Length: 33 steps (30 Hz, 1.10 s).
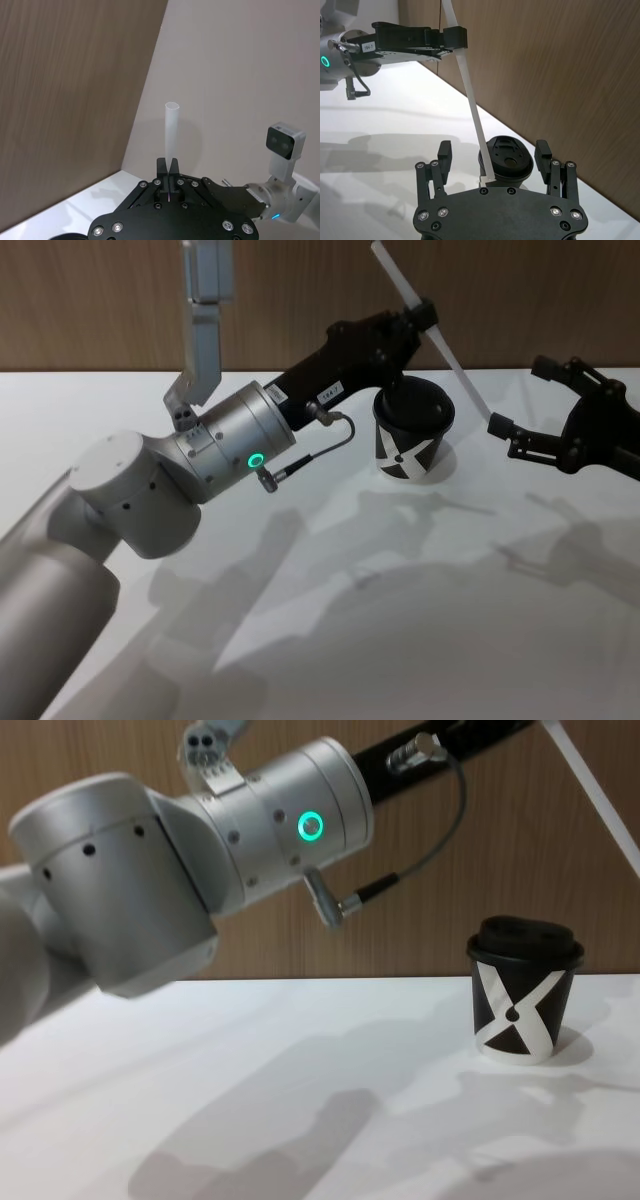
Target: Pick up the straw with one hand, pass it to the other hand, and insert it into the cup.
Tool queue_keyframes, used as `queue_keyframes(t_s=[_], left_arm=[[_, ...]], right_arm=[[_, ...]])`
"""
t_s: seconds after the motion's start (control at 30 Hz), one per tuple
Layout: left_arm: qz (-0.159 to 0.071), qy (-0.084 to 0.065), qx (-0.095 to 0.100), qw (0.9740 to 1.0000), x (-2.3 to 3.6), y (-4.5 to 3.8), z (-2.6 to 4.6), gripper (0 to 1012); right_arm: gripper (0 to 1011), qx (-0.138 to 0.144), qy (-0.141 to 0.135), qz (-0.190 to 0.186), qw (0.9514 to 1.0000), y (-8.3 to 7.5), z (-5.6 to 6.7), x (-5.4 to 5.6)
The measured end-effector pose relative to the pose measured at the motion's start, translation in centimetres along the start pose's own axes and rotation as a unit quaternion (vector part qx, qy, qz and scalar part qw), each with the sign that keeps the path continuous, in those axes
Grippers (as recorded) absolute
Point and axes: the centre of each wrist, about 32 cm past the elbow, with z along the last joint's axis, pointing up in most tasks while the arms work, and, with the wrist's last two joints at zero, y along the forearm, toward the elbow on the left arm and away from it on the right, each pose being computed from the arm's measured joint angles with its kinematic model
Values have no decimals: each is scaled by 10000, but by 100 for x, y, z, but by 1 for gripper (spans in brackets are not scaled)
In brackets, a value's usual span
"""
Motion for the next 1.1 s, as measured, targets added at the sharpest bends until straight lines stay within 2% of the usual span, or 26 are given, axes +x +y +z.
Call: queue_keyframes(t_s=[0.03,0.1,0.13,0.2,0.23,0.33,0.37,0.43,0.5,0.53,0.63,0.67,0.73,0.77,0.83,0.87,1.1], left_arm=[[-12,-130,45,9999,-8,-4,37,11],[-32,-273,94,9996,-21,-16,75,10],[-46,-397,138,9991,-32,-25,104,10],[-62,-527,186,9984,-41,-35,137,10],[-73,-661,236,9975,-52,-49,165,10],[-84,-851,303,9959,-64,-66,204,10],[-96,-983,347,9945,-73,-81,230,10],[-97,-1127,401,9928,-82,-94,253,10],[-104,-1309,457,9903,-96,-115,280,8],[-94,-1450,501,9881,-104,-128,298,8],[-87,-1630,555,9850,-116,-144,316,10],[-77,-1744,587,9829,-122,-153,327,8],[-56,-1872,624,9803,-126,-161,336,8],[-47,-1988,658,9778,-132,-170,346,10],[-35,-2086,683,9756,-136,-179,351,10],[-23,-2198,716,9729,-141,-189,356,10],[10,-2505,814,9647,-142,-224,358,10]], right_arm=[[1001,0,0,0,10000,0,0,0],[1001,0,0,0,10000,0,0,0],[1001,0,0,0,10000,0,0,0],[1001,0,0,0,10000,0,0,0],[1001,0,0,0,10000,0,0,0],[1001,0,0,0,10000,0,0,0],[1001,0,0,0,10000,0,0,0],[1001,0,0,0,10000,0,0,0],[1001,0,0,0,10000,0,0,0],[1001,0,0,0,10000,0,0,0],[1001,0,0,0,10000,0,0,0],[1001,0,0,0,10000,0,0,0],[1001,0,0,0,10000,0,0,0],[1001,0,0,0,10000,0,0,0],[1001,0,0,0,10000,0,0,0],[1001,0,0,0,10000,0,0,0],[1001,0,0,0,10000,0,0,0]])
